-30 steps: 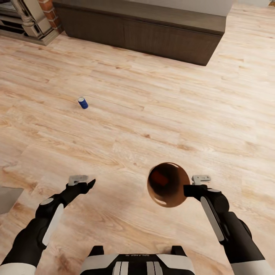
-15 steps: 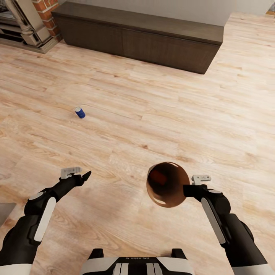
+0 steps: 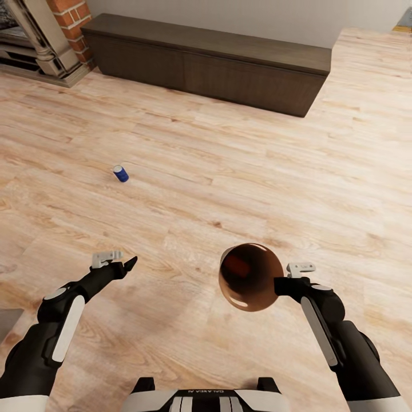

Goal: Put the three can of soda from the living room inside the tash can in the kitchen.

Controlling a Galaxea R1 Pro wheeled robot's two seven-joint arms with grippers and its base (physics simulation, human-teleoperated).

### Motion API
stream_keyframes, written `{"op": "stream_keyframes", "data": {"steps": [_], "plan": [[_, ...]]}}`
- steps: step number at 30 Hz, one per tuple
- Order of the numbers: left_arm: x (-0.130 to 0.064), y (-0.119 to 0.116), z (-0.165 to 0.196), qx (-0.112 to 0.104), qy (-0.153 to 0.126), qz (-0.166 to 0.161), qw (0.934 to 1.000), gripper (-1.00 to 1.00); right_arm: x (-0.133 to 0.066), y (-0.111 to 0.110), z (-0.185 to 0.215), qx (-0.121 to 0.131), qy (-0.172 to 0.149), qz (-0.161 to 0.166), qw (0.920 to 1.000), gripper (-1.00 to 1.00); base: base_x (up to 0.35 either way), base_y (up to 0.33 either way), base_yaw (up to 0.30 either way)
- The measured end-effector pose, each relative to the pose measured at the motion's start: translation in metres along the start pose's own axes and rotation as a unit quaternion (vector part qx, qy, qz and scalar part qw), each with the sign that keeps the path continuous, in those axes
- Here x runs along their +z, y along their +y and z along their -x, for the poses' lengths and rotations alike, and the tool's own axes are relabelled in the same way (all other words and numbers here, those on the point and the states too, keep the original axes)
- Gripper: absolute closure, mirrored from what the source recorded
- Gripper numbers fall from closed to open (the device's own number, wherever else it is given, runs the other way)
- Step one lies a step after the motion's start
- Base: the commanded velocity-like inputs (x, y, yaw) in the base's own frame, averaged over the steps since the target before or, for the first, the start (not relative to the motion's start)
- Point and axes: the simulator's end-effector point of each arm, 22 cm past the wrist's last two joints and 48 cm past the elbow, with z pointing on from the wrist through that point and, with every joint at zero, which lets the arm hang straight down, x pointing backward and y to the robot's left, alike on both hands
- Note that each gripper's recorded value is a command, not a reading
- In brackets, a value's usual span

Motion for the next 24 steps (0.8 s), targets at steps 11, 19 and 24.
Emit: {"op": "stream_keyframes", "data": {"steps": [11, 19, 24], "plan": [[-0.005, -0.003, 0.008, 0.002, -0.007, -0.001, 1.0000, -1.00, -0.007, 0.001, 0.008, 0.001, -0.009, 0.001, 1.0000, 1.00, 0.000, 0.000, 0.000], [-0.008, -0.004, 0.014, 0.002, -0.012, -0.001, 0.9999, -1.00, -0.011, 0.002, 0.013, 0.002, -0.015, 0.002, 0.9999, 1.00, 0.003, 0.000, 0.000], [-0.010, -0.005, 0.017, 0.002, -0.015, -0.001, 0.9999, -1.00, -0.014, 0.002, 0.016, 0.001, -0.019, 0.001, 0.9998, 1.00, 0.058, 0.000, 0.000]]}}
